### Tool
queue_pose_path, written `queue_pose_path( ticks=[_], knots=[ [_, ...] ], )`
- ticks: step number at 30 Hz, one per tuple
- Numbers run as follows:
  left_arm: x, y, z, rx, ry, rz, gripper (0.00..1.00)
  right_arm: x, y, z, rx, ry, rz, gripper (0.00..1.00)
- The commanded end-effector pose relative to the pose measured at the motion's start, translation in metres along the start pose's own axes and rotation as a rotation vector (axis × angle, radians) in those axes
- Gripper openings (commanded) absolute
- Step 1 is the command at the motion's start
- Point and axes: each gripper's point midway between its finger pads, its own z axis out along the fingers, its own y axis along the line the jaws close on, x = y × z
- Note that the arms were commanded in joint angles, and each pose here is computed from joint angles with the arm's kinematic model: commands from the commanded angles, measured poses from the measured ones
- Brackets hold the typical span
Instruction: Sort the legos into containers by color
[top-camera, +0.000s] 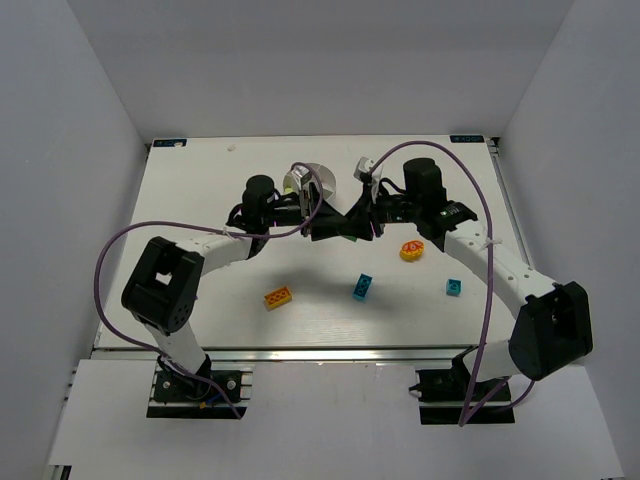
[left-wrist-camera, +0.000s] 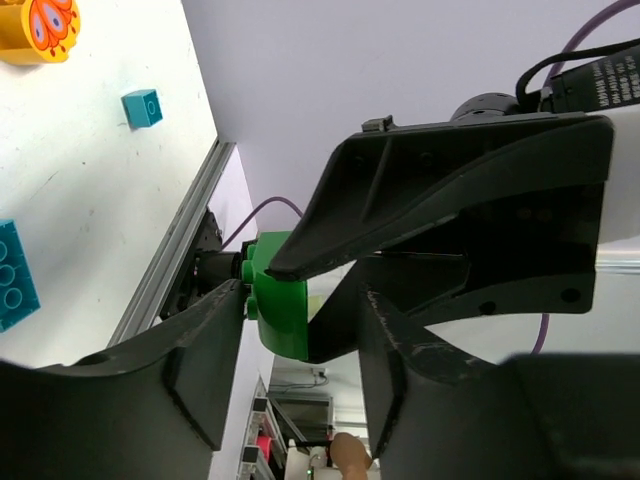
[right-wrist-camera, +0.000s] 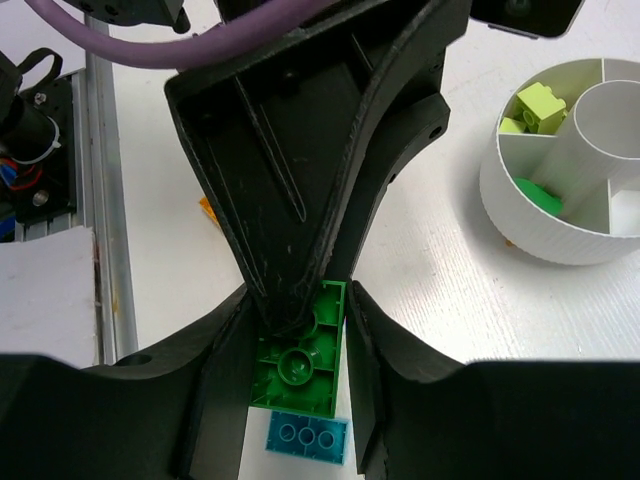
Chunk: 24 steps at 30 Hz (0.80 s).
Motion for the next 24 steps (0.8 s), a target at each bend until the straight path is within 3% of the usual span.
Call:
queue_pose_path(
  ticks=[1, 16, 20, 24],
  knots=[
    [0.0045, -0.0078, 0.0016, 0.014, 0.048, 0.026, 0.57, -0.0299, -0.0025, -0.0001, 0.012, -0.05, -0.087, 0.02],
    [0.0063, -0.0066, 0.007, 0.019, 0.087, 0.02, 0.25, -0.0269, -0.0064, 0.0009, 0.033, -0.035, -0.101, 0.03],
    [0.0052, -0.0084, 0.0076, 0.02, 0.088, 0.022, 0.12, -0.0256, -0.0067, 0.0012, 0.039, -0.033, -0.107, 0.16],
    [0.0044, -0.0094, 0.008, 0.022, 0.088, 0.023, 0.08, -0.0236, -0.0088, 0.001, 0.05, -0.03, -0.107, 0.22]
  ],
)
